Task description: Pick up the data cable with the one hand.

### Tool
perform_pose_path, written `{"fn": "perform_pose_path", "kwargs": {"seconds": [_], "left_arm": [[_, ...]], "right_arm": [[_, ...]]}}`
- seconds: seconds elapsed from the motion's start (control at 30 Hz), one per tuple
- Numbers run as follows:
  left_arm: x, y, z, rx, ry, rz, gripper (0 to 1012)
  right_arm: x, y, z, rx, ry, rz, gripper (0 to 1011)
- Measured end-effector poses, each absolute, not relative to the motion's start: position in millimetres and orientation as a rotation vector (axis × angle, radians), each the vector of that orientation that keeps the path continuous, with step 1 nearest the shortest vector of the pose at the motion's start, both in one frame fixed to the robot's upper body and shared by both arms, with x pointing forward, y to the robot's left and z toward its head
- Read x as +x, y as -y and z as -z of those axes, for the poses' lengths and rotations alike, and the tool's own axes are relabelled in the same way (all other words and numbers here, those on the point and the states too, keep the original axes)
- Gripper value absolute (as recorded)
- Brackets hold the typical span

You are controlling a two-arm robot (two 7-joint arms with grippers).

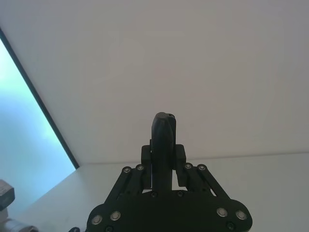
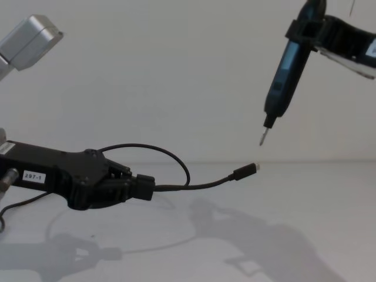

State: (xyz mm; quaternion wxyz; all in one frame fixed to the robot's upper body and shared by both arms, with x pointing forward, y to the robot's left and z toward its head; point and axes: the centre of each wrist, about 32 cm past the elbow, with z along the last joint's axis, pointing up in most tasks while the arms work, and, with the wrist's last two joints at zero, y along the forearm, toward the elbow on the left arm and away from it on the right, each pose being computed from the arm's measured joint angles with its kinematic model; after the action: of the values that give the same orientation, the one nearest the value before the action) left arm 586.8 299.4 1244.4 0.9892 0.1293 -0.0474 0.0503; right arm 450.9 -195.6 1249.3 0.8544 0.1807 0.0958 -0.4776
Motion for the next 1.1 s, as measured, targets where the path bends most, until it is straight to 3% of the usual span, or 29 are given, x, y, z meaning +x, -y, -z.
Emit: {"fn": "perform_pose_path", "kwargs": {"seconds": [1.1], "left_arm": [[587,-299,-1244,0.26,0.095,-0.101,40]], "right_arm": [[477,194,-1227,0.34,-0.147,0.974,279]]}}
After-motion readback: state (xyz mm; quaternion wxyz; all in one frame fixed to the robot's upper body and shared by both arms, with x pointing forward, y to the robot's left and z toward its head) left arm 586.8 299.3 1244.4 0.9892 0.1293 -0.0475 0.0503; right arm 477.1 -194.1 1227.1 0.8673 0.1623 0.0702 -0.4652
